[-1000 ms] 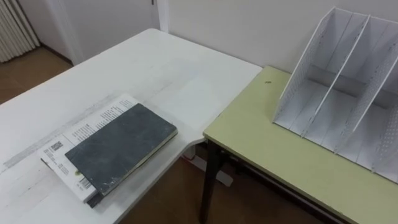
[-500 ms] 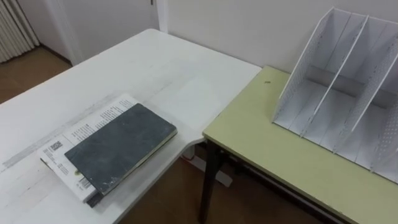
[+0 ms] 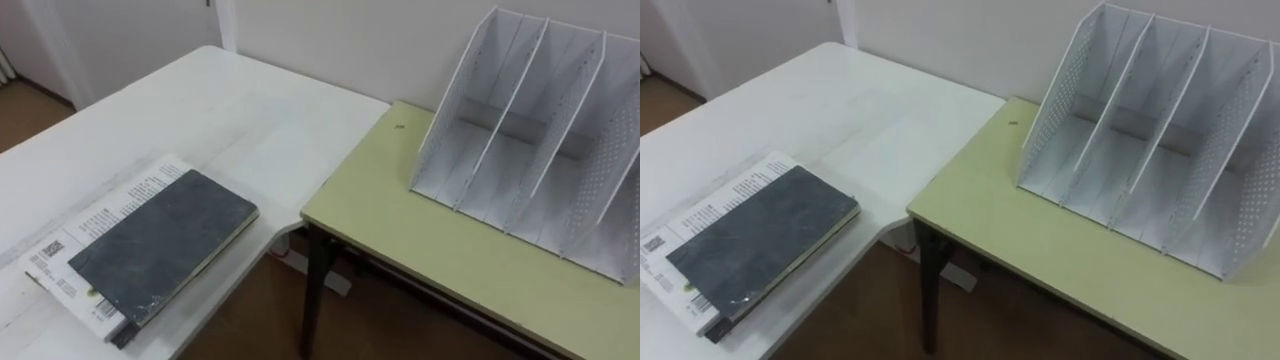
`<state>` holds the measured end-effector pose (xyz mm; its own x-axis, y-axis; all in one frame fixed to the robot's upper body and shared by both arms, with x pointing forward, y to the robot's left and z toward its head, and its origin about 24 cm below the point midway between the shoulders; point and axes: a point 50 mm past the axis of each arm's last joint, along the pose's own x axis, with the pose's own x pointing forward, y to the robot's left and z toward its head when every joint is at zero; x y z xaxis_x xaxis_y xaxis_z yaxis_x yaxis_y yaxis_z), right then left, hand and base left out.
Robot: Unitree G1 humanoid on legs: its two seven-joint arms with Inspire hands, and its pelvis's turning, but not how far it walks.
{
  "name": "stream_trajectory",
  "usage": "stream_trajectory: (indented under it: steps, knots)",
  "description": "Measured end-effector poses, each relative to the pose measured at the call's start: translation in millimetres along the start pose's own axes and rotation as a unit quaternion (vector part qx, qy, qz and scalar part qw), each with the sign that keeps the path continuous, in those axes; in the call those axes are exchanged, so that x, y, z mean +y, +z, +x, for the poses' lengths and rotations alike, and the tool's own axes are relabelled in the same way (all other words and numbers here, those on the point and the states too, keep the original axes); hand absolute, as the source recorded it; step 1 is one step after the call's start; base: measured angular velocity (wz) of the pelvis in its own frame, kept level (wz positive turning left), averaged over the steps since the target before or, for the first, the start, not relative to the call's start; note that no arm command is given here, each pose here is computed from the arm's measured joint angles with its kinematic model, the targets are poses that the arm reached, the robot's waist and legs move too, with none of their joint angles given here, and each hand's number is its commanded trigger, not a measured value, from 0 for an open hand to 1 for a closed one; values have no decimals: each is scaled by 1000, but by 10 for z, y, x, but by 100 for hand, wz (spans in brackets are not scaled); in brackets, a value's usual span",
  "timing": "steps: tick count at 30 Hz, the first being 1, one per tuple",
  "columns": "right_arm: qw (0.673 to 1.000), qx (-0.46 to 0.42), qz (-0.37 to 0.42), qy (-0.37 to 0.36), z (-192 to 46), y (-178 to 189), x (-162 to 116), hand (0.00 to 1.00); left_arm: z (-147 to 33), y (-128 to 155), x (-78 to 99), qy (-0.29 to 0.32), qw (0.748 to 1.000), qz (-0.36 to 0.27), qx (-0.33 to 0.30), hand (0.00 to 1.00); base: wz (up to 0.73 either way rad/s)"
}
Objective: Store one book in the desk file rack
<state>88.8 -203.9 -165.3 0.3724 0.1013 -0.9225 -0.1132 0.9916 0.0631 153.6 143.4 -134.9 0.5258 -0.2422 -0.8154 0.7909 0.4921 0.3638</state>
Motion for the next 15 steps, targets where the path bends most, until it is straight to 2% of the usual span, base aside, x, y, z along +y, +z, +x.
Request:
stream_trajectory:
  steps: [4,11,13,15]
  knots:
    - [1000,-3,-10,3,8,37,6,0,14,223,9,2,997,65,-36,0,0]
    - [1000,-3,-26,4,21,94,2,0,38,423,-37,-7,986,152,-62,0,0]
    - [999,-4,-34,5,28,122,7,0,-9,597,72,23,975,199,-93,0,3]
    - [999,-3,-35,4,30,122,7,0,-52,709,175,53,969,213,-114,0,0]
